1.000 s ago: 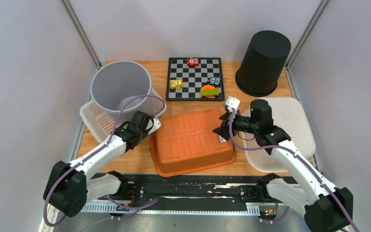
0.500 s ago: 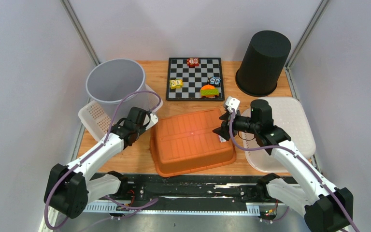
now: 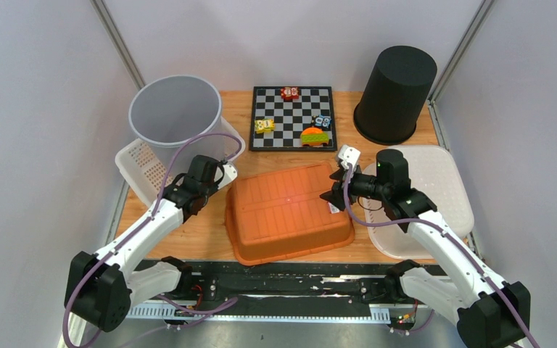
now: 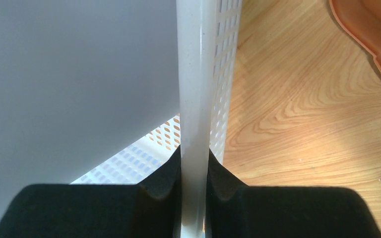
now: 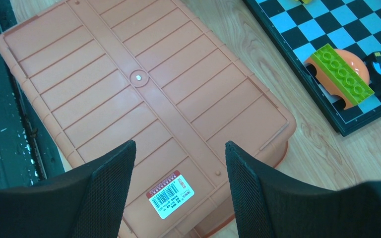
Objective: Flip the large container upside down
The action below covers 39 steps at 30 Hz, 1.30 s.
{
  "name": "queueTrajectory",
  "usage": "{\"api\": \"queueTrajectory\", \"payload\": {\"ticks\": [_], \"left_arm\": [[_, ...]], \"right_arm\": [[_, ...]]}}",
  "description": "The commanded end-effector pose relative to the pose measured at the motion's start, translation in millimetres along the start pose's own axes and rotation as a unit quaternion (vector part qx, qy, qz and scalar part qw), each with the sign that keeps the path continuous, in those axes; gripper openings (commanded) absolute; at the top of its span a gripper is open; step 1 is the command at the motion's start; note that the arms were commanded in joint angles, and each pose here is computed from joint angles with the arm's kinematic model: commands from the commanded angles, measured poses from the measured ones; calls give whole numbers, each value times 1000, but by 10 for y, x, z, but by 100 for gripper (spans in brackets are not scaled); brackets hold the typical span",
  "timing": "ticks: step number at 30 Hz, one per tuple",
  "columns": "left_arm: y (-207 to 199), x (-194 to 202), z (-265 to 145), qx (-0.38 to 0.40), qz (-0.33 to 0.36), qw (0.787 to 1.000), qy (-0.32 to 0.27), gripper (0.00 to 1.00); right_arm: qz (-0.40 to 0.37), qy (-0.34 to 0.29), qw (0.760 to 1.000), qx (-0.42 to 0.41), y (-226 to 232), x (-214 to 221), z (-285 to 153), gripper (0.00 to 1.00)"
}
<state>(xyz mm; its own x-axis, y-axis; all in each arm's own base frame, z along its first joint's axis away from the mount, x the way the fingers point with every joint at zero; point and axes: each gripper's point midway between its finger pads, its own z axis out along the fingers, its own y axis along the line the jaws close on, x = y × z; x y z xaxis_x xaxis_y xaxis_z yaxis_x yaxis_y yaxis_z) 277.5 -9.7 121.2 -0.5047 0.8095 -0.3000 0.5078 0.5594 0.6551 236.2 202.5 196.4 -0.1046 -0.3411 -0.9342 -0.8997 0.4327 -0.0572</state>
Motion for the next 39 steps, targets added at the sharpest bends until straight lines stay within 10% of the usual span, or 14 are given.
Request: {"api": "queueTrajectory", "payload": {"ticks": [1, 25, 39], "left_arm": [[624, -383, -294, -88, -31, 994, -64, 0], [883, -923, -808, -63, 27, 991, -115, 0], [983, -1233, -1117, -64, 42, 986, -145, 0]], "right_arm": [[-19, 28, 999, 9, -29, 5, -53, 69], [-210, 326, 921, -38, -179, 702, -834, 93], [-198, 321, 918, -125, -107, 1111, -405, 93]]}}
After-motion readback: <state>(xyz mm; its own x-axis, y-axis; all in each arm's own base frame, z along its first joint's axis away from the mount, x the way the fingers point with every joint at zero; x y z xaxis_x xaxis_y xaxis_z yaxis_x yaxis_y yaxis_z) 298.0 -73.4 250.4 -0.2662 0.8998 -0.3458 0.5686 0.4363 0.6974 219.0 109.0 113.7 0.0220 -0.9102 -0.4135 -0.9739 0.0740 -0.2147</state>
